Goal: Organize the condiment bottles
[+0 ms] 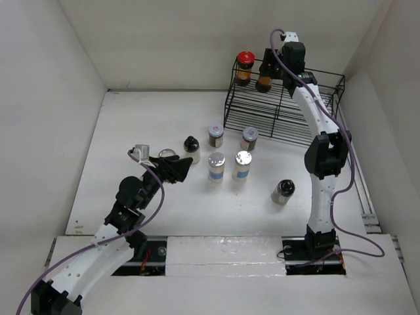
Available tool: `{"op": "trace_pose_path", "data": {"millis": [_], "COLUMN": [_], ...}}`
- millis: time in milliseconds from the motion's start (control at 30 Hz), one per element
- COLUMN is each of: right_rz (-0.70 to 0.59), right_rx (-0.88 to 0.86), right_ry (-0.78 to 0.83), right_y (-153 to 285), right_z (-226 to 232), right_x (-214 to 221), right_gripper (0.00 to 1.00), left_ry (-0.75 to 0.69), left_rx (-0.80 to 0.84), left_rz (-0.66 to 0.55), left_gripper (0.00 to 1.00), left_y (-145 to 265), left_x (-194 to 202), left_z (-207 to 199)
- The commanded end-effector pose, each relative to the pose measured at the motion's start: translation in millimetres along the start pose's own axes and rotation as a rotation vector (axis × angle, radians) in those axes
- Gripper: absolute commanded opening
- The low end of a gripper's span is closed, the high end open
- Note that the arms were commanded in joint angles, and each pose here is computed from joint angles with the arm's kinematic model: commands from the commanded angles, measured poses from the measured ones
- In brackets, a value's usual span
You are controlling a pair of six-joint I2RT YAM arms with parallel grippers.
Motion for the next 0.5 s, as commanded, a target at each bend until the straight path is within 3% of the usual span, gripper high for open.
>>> {"op": "trace_pose_path", "data": {"millis": [0,167,300,333,467], "right_rz": [-0.311,-0.218,-0.200,-0.207,-0.270], "right_rx": [-0.062,-0.054,-0.075,-0.086,-0.097], "right_ry": [0.010,0.033,0.036,0.037,0.037], "right_y": [58.8,37.7,33.1,36.4,63.4], "right_z": [30.9,26.0,28.8,31.3,37.9], "right_x": [-111.6,-78.7,-71.3,-76.6,-113.8], "right_gripper": [0.44,0.50,0.72,0.84,1.00], "left_ry": [-0.004,-0.004,-0.004,-0.003,-0.003], "left_rx": [0.062,0.067,0.067,0.053,0.045], "left_rz": [-0.065,-0.073,-0.073,-0.072,-0.060], "left_gripper": [0.68,0.68,0.68,0.68,0.68], "left_y": [-1.6,-1.8,-1.7,-3.2,-4.9], "left_x": [-22.4,-26.0,-24.1,-23.2,-22.6], "left_z": [-19.2,-21.9,-20.5,-17.6,-17.2]}}
Point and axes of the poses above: each gripper's point midway between its finger pads, its own y axis back along the fingers, its own z axis along the line the jaws close on, x = y × z, the point moved 1 cm from there along y, back along the fingers
